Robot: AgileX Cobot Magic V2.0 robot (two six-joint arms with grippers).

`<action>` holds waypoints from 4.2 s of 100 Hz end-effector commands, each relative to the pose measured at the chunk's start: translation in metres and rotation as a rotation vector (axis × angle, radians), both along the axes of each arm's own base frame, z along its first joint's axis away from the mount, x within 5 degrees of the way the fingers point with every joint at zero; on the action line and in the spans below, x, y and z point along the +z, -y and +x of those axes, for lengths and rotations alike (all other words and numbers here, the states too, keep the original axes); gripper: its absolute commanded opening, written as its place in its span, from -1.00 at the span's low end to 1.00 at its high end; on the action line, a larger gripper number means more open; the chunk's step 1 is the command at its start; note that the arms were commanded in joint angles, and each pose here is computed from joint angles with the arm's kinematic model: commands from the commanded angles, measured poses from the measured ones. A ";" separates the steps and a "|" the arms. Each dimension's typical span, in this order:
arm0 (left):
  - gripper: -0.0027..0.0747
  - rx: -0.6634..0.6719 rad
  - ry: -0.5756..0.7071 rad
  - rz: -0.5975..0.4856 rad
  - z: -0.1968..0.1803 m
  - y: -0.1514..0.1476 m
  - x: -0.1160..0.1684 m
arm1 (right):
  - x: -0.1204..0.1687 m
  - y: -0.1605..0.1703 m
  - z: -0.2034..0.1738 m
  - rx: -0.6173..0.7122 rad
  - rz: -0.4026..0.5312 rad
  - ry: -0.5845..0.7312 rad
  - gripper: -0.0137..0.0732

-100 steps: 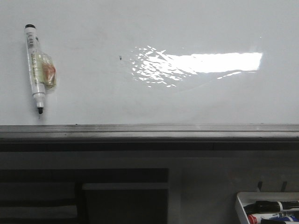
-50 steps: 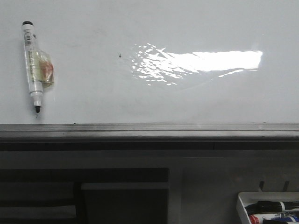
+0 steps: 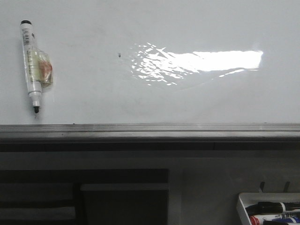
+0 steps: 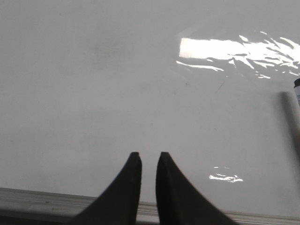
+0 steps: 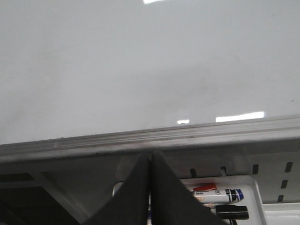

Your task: Write number 5 on whiteboard

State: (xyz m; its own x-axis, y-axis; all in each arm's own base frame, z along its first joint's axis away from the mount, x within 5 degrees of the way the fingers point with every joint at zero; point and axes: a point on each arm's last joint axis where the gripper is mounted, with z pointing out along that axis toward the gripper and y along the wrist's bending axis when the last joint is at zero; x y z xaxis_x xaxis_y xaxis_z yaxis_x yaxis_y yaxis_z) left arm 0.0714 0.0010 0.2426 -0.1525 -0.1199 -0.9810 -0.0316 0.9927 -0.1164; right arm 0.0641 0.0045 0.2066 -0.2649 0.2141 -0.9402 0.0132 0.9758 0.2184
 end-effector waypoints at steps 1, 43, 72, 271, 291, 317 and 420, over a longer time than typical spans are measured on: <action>-0.40 -0.008 0.132 -0.024 0.005 0.001 0.021 | 0.018 0.001 0.003 -0.020 0.027 0.095 -0.83; -0.19 -0.159 0.208 0.097 0.040 0.016 0.035 | 0.020 0.003 0.004 -0.025 -0.049 0.144 -0.83; -0.12 -0.413 0.108 0.071 0.056 0.052 0.020 | 0.026 0.003 0.010 -0.014 -0.099 0.113 -0.83; -0.98 -1.115 0.281 0.539 0.073 0.151 -0.004 | 0.131 -0.164 0.086 0.884 -0.216 -0.021 0.20; -0.98 -1.128 0.322 0.517 0.071 0.152 -0.001 | 0.133 -0.186 0.098 0.908 -0.223 -0.032 0.20; -0.98 -1.128 0.324 0.515 0.071 0.152 -0.001 | 0.130 -0.194 0.105 0.906 -0.220 -0.048 -0.26; -0.02 -0.749 0.217 0.334 0.066 0.103 0.034 | 0.157 -0.188 0.151 0.780 -0.197 -0.069 -0.83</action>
